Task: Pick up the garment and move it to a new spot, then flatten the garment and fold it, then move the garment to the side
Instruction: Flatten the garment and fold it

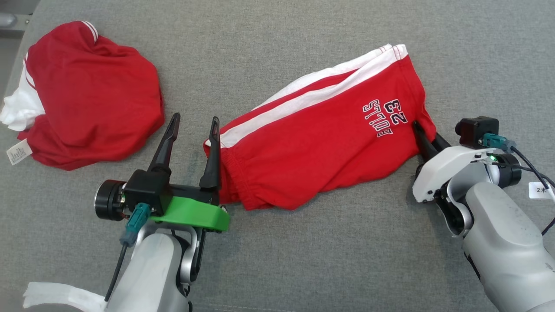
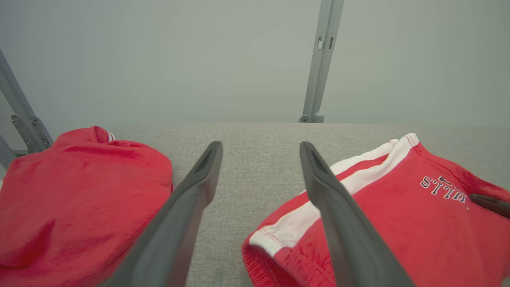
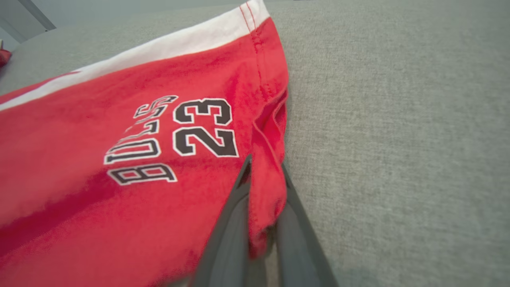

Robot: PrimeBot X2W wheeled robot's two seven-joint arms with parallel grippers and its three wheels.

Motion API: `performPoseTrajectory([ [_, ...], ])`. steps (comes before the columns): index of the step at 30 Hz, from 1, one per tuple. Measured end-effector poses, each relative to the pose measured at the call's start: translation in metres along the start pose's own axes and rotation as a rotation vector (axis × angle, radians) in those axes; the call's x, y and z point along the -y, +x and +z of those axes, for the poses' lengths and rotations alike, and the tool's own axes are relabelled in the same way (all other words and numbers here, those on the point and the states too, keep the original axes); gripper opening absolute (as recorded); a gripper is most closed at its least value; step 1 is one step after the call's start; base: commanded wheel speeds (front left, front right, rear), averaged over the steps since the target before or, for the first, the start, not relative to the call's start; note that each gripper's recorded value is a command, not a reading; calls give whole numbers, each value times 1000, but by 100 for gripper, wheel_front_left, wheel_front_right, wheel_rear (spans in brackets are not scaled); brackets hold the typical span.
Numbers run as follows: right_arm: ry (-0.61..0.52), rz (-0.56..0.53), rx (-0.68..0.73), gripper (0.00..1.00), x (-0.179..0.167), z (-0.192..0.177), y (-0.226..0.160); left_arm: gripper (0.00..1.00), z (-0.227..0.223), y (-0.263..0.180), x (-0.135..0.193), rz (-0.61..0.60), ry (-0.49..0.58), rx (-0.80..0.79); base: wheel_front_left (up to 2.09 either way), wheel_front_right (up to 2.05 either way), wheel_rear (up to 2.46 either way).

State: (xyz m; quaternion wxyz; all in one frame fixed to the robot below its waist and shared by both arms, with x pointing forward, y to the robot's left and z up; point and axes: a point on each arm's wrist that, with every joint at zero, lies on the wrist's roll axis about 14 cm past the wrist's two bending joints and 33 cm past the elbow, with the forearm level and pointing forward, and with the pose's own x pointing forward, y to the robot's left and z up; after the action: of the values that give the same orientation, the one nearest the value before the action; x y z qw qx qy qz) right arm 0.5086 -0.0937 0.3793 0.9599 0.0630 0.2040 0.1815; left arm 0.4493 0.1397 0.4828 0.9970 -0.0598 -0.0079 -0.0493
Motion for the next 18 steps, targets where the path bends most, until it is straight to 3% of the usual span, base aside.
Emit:
performPoseTrajectory([
  [7,101,-73,65,0,18,-2,-24,100,3,-2,2,-5,10,6,0,0,0],
  [18,238,-328,131,0,82,-32,-103,100,3,-5,10,-27,12,3,0,0,0],
])
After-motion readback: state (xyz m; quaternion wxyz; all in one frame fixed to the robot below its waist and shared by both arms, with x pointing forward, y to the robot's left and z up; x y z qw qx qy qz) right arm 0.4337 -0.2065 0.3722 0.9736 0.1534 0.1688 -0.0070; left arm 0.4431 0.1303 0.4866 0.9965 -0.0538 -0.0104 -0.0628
